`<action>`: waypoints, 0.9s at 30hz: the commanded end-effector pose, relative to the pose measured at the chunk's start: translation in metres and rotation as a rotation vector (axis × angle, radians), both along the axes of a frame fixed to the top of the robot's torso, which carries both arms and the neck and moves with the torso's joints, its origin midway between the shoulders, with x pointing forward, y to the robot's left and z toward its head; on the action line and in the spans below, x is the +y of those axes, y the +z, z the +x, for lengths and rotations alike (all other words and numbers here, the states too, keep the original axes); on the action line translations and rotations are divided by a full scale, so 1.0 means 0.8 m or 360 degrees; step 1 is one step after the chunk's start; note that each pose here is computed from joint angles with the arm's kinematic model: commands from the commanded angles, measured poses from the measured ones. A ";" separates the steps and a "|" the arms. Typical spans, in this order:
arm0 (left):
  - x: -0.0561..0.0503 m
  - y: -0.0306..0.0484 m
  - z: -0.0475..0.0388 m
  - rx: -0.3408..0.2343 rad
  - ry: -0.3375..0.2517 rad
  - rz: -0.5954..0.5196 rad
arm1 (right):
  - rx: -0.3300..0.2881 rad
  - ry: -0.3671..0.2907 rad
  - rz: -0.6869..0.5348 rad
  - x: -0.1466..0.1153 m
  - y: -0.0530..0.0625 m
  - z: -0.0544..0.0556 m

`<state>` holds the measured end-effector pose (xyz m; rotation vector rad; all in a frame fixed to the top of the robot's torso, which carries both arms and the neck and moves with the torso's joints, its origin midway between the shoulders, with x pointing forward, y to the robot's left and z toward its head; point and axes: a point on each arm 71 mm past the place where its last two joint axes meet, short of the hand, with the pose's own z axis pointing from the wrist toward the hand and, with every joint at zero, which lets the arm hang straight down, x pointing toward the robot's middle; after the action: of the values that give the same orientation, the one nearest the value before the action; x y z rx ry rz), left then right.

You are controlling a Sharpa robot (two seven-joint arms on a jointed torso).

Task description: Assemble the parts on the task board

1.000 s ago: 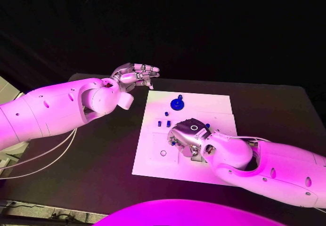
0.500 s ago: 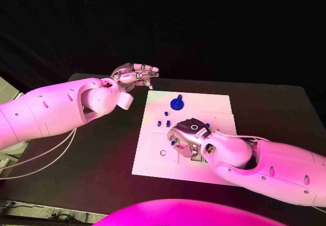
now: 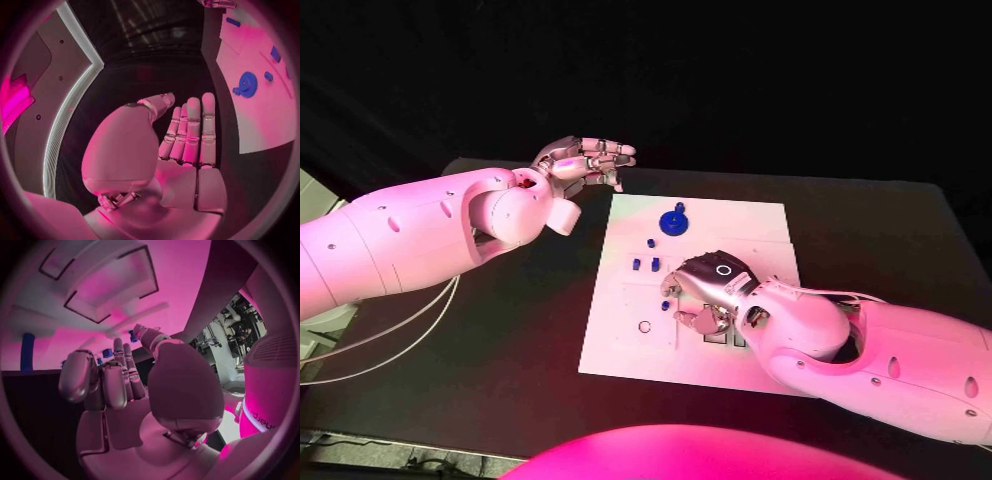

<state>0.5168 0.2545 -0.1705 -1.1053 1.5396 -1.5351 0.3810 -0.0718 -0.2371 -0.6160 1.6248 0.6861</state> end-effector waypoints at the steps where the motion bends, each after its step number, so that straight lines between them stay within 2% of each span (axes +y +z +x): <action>1: -0.003 0.0017 0.000 -0.0007 -0.0038 -0.0010 | -0.0019 -0.0047 0.0081 -0.010 0.013 0.002; 5: -0.003 0.0016 0.000 -0.0007 -0.0038 -0.0010 | 0.0030 -0.0121 0.0133 -0.034 0.031 0.012; 8: -0.003 0.0017 -0.001 -0.0008 -0.0038 -0.0010 | 0.0126 -0.0223 0.0146 -0.061 0.044 0.024; 10: -0.002 0.0019 -0.001 -0.0008 -0.0039 -0.0010 | 0.0191 -0.0315 0.0163 -0.084 0.057 0.037; 12: 0.000 0.0022 -0.002 -0.0009 -0.0035 -0.0009 | 0.0200 -0.0376 0.0167 -0.105 0.069 0.048; 15: 0.003 0.0024 -0.002 -0.0011 -0.0028 -0.0007 | 0.0179 -0.0431 0.0152 -0.128 0.079 0.057; 20: 0.004 0.0023 -0.002 -0.0013 -0.0026 -0.0007 | 0.0152 -0.0451 0.0077 -0.143 0.083 0.067; 27: 0.004 0.0023 -0.003 -0.0013 -0.0031 -0.0009 | 0.0135 -0.0421 -0.0002 -0.141 0.071 0.072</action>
<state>0.5154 0.2602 -0.1704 -1.1061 1.5413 -1.5303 0.4397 -0.1871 -0.1766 -0.3080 1.7225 0.5217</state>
